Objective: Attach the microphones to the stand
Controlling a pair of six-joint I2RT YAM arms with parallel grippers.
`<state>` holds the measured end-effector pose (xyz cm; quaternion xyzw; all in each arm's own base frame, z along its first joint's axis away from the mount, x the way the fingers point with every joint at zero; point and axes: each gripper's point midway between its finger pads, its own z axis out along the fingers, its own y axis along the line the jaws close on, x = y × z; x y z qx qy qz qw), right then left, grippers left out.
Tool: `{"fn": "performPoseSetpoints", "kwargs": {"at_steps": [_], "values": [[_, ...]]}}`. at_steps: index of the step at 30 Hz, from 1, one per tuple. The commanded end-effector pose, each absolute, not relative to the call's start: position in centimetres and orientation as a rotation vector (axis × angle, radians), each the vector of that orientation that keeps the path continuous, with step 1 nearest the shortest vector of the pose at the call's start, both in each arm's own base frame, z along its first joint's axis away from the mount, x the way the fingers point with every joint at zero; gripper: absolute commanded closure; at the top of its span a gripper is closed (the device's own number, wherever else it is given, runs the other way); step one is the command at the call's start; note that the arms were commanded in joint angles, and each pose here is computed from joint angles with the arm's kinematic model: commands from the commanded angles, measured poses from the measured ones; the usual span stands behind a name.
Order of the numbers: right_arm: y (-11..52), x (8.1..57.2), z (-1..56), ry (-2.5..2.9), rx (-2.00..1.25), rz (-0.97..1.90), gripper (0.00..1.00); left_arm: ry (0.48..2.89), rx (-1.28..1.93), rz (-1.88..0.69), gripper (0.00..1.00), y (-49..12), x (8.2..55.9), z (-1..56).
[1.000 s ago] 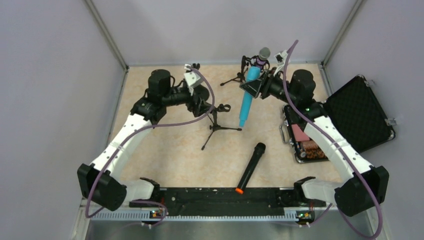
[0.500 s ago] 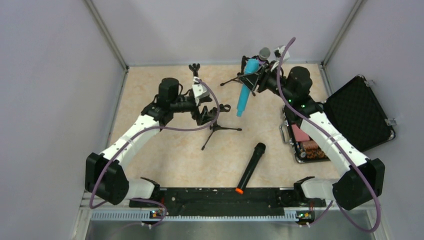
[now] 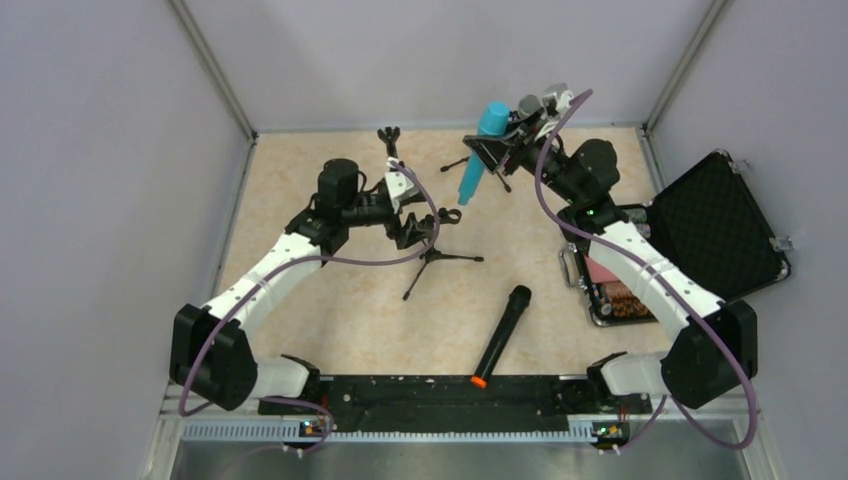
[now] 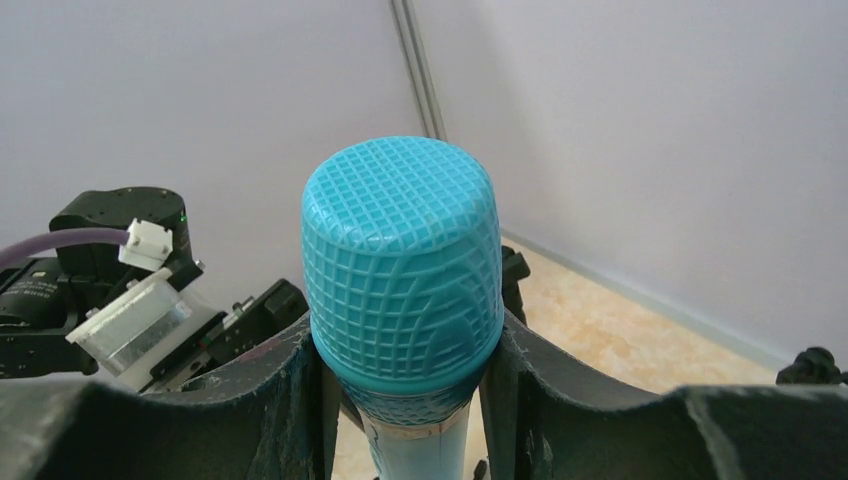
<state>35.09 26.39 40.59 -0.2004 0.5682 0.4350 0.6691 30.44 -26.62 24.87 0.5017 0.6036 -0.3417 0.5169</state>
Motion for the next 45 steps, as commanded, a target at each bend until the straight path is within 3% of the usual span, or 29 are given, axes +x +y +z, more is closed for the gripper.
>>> {"fn": "performPoseSetpoints", "kwargs": {"at_steps": [1, 16, 27, 36, 38, 42, 45], "values": [[27.4, 34.2, 43.0, 1.132, -0.504, 0.954, 1.0, 1.377, 1.222, -0.839, 0.18, -27.6, 30.2, 25.2], [28.9, 35.0, 40.3, 1.152, -0.54, 0.908, 1.0, 1.492, 1.17, -0.817, 0.19, -28.5, 33.2, 22.0], [29.1, 35.2, 38.6, 1.179, -0.548, 0.91, 1.0, 1.542, 1.148, -0.824, 0.37, -29.9, 34.8, 20.0], [28.2, 34.3, 40.4, 1.151, -0.543, 0.88, 1.0, 1.497, 1.222, -0.773, 0.39, -30.4, 33.8, 20.2], [28.0, 34.1, 40.5, 1.151, -0.541, 0.881, 1.0, 1.514, 1.238, -0.773, 0.43, -30.4, 33.7, 19.9], [28.2, 33.7, 40.4, 1.154, -0.54, 0.911, 1.0, 1.521, 1.268, -0.765, 0.61, -30.4, 33.8, 19.7], [28.3, 33.4, 40.2, 1.159, -0.537, 0.94, 1.0, 1.546, 1.279, -0.755, 0.61, -30.2, 33.5, 19.2]]}}
